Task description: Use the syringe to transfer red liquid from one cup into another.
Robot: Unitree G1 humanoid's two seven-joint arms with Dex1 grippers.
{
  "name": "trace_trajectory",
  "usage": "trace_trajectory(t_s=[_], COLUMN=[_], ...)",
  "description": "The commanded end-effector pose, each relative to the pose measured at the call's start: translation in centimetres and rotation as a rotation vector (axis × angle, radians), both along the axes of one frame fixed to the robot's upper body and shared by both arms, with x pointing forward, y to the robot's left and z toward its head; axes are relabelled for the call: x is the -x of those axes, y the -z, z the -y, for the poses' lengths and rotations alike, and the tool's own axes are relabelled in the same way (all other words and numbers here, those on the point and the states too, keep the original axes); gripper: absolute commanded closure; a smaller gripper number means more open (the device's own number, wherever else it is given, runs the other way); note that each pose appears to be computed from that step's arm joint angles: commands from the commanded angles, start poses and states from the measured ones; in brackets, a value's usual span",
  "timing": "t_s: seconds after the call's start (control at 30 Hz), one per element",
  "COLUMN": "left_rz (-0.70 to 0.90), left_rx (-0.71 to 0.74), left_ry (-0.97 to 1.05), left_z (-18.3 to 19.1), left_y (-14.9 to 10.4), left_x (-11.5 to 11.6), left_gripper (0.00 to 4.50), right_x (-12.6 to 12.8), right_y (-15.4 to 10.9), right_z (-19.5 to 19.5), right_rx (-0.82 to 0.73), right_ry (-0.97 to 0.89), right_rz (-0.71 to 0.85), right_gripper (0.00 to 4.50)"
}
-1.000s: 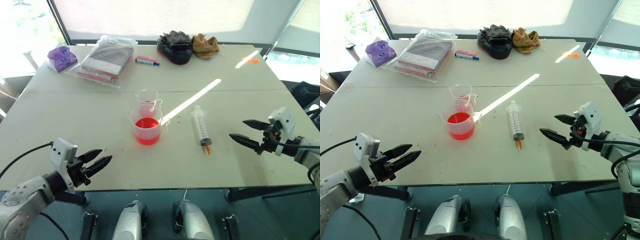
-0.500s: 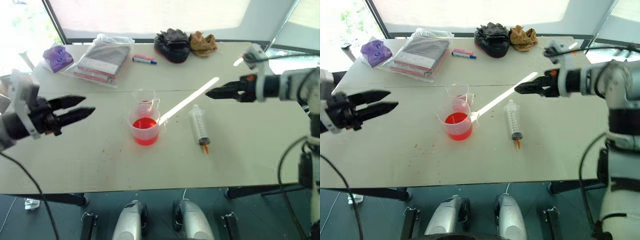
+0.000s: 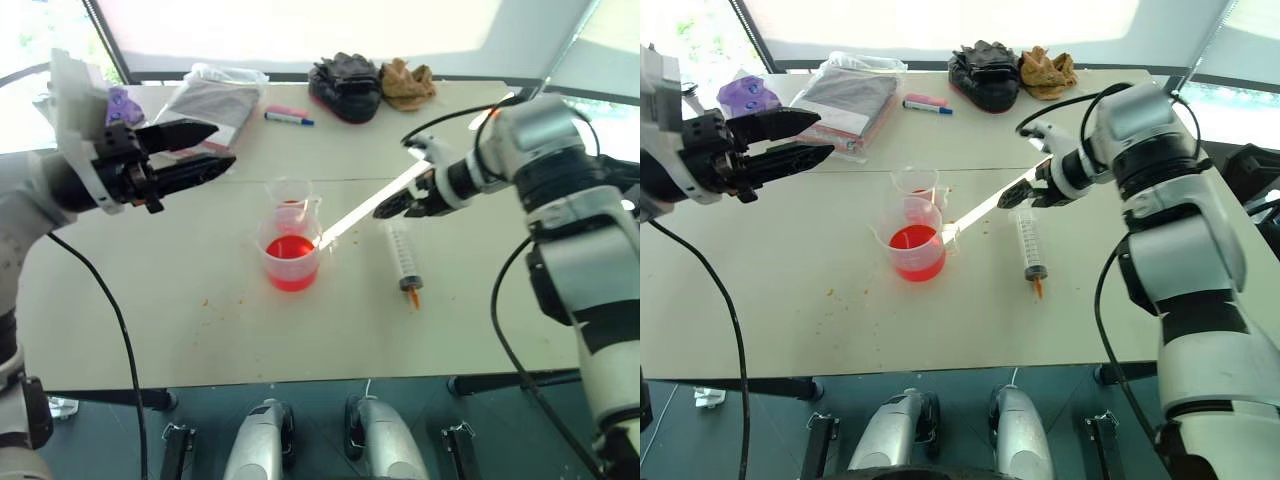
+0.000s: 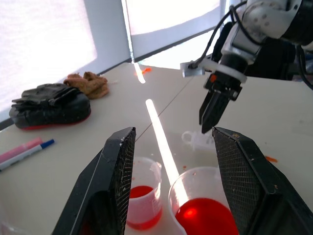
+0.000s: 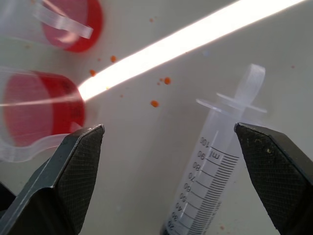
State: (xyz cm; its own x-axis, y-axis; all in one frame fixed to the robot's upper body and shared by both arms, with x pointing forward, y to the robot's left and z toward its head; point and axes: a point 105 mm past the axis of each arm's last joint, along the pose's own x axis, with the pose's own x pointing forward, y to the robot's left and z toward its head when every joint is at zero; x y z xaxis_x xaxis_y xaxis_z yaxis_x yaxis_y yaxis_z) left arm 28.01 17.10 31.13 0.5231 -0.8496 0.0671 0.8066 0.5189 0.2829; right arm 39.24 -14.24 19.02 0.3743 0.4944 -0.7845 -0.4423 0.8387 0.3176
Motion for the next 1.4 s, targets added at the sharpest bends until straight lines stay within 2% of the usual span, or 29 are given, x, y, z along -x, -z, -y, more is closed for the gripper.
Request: trace_trajectory(t_s=[0.03, 0.43, 0.53, 0.63, 0.67, 0.7, 0.87, 0.93, 1.0, 1.07, 1.1, 1.17, 1.23, 1.27, 1.33, 1.4], left_rz=[0.03, 0.027, 0.032, 0.033, 0.033, 0.033, 0.031, 0.029, 0.024, 0.018, 0.016, 0.012, 0.008, 0.007, 0.008, 0.012], left_rx=[0.034, 0.093, 0.106, 0.103, 0.103, 0.107, 0.112, 0.109, 0.106, 0.11, 0.112, 0.126, 0.146, 0.142, 0.12, 0.096], left_ry=[-0.059, -0.215, -0.229, -0.241, -0.245, -0.25, -0.266, -0.275, -0.295, -0.313, -0.317, -0.326, -0.334, -0.335, -0.317, -0.292], left_z=[-0.8, -2.2, -2.2, -2.2, -2.2, -2.3, -2.5, -2.7, -3.5, -4.4, -4.7, -5.7, -6.7, -6.9, -6.8, -6.5], left_y=[-0.3, 1.6, 1.7, 1.9, 2.0, 2.0, 2.3, 2.4, 2.4, 2.2, 2.2, 1.8, 1.2, 1.1, 0.9, 0.6], left_x=[0.9, 1.0, 1.0, 1.0, 1.0, 1.0, 0.7, 0.5, 0.2, -0.1, -0.1, -0.6, -1.6, -2.1, -2.9, -3.6], left_gripper=[1.92, 1.92, 1.92, 1.92, 1.92, 1.92, 1.92, 1.92, 1.92, 1.92, 1.92, 1.92, 1.92, 1.92, 1.92, 1.92], right_x=[-0.5, -1.2, -1.3, -1.2, -1.1, -1.1, -1.0, -1.3, -2.4, -3.3, -3.4, -4.1, -4.4, -4.3, -3.5, -1.8], right_y=[0.3, 5.8, 7.5, 8.1, 8.2, 8.4, 8.3, 7.2, 3.1, -2.2, -3.5, -8.8, -14.7, -16.7, -19.0, -21.0], right_z=[-0.4, -0.9, -0.1, 0.3, 0.3, 0.3, -0.2, -0.6, -1.3, -1.8, -2.0, -2.0, -1.5, -1.7, -2.9, -4.6], right_rx=[0.013, 0.179, 0.252, 0.273, 0.276, 0.276, 0.24, 0.179, 0.014, -0.198, -0.254, -0.437, -0.531, -0.568, -0.618, -0.763], right_ry=[-0.046, -0.101, -0.098, -0.101, -0.1, -0.099, -0.088, -0.053, 0.034, 0.123, 0.148, 0.194, 0.169, 0.142, 0.05, -0.048], right_rz=[0.01, -0.007, 0.0, -0.005, -0.008, -0.012, -0.02, -0.006, 0.073, 0.16, 0.176, 0.309, 0.546, 0.632, 0.726, 0.756], right_gripper=[0.05, 0.05, 0.9, 2.42, 2.79, 2.96, 2.97, 2.97, 2.97, 2.97, 2.97, 2.97, 2.97, 2.97, 2.97, 2.97])
